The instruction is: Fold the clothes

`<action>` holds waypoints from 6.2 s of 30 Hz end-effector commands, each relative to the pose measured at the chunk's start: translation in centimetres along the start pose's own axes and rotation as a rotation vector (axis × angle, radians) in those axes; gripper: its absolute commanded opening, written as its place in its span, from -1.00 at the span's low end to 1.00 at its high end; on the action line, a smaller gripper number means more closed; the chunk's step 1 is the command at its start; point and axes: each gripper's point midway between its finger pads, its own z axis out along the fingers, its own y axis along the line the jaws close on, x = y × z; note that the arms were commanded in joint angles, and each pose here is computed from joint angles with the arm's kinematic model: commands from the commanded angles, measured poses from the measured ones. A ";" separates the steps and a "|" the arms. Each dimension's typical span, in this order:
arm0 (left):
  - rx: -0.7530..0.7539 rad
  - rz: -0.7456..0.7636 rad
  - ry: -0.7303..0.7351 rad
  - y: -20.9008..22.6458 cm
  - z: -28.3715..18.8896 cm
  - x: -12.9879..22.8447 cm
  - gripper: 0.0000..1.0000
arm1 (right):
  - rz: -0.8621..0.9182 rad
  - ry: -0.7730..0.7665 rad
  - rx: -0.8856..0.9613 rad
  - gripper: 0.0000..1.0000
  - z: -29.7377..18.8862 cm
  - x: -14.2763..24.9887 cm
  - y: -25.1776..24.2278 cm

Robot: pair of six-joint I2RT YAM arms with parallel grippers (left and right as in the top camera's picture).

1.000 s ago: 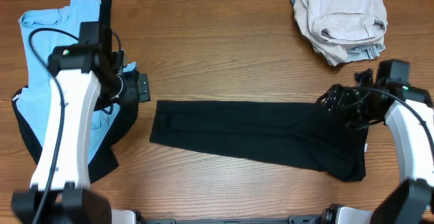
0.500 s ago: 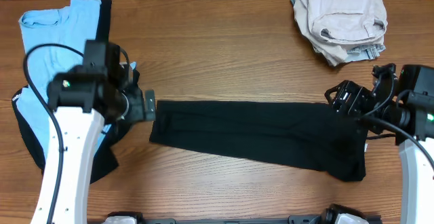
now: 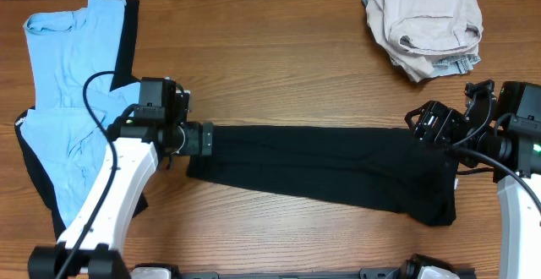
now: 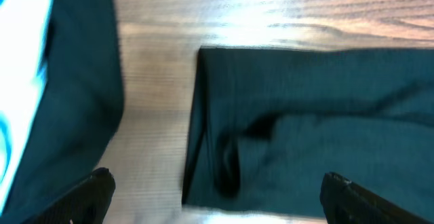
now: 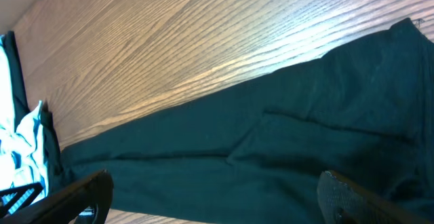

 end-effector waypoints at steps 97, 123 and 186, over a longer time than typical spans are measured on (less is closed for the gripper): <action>0.334 0.643 0.234 -27.3 4.5 -0.3 0.12 | 0.023 0.066 0.025 1.00 2.7 -0.8 -1.2; 0.313 0.601 0.093 -26.4 -6.7 -8.3 0.21 | 0.251 0.447 0.123 0.89 12.4 9.4 -8.0; -0.237 0.233 0.144 -2.2 -5.9 -14.5 0.19 | -0.473 0.428 -0.158 -0.39 16.4 14.1 20.4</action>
